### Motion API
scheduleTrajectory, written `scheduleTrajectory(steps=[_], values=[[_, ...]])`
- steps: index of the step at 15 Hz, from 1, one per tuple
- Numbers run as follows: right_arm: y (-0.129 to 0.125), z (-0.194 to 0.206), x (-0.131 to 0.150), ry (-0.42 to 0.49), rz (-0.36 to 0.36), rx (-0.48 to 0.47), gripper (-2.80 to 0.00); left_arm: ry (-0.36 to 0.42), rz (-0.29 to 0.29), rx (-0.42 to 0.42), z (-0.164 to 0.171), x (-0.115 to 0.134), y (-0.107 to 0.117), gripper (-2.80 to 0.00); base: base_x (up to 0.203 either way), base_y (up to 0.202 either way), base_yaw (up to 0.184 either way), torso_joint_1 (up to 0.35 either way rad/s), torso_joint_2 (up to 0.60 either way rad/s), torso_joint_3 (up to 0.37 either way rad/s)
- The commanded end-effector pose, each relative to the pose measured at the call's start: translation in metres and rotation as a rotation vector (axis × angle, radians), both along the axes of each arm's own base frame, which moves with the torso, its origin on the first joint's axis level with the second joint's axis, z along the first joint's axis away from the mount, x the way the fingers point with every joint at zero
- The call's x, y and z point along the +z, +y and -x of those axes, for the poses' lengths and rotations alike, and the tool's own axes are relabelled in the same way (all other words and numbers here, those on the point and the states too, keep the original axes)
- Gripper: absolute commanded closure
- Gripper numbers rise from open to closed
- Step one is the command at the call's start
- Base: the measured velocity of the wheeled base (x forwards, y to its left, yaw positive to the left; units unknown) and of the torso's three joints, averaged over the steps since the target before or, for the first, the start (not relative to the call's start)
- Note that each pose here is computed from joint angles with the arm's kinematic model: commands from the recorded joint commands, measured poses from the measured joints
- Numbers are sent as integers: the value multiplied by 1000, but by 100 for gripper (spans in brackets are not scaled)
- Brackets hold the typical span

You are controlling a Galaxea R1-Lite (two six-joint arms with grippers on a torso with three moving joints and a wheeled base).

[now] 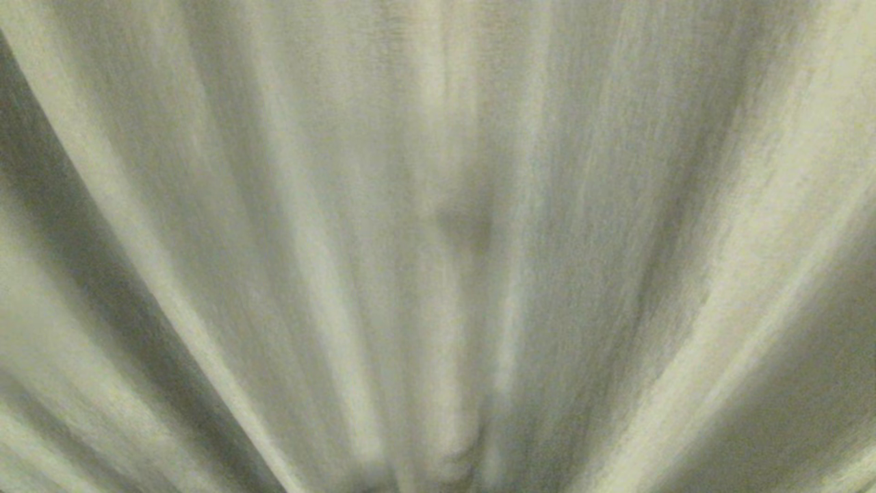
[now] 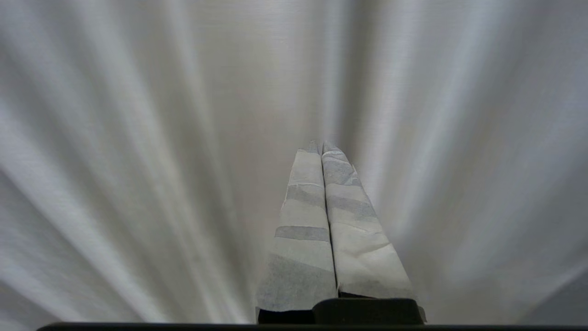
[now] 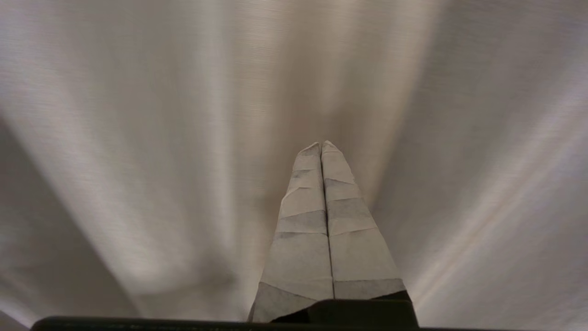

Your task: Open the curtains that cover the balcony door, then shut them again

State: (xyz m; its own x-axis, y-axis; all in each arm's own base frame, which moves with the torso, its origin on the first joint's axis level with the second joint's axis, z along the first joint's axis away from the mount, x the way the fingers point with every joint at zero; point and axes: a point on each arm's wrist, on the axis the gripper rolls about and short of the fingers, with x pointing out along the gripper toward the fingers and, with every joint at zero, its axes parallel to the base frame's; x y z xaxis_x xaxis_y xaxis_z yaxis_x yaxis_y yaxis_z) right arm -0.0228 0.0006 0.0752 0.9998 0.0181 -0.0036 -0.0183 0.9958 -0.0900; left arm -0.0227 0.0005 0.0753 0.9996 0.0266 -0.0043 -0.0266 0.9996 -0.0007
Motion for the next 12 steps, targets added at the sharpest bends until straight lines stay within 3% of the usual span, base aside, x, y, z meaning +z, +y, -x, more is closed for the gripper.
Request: scheduleTrajectory(steps=[1,12], values=[[0,0,0,1,0,0,0,0,1,1,0,0,0,0,0,-189,2,2,2,2],[0,0,0,0,0,0,0,0,-1,1,0,0,0,0,0,-191,4,1,2,2]])
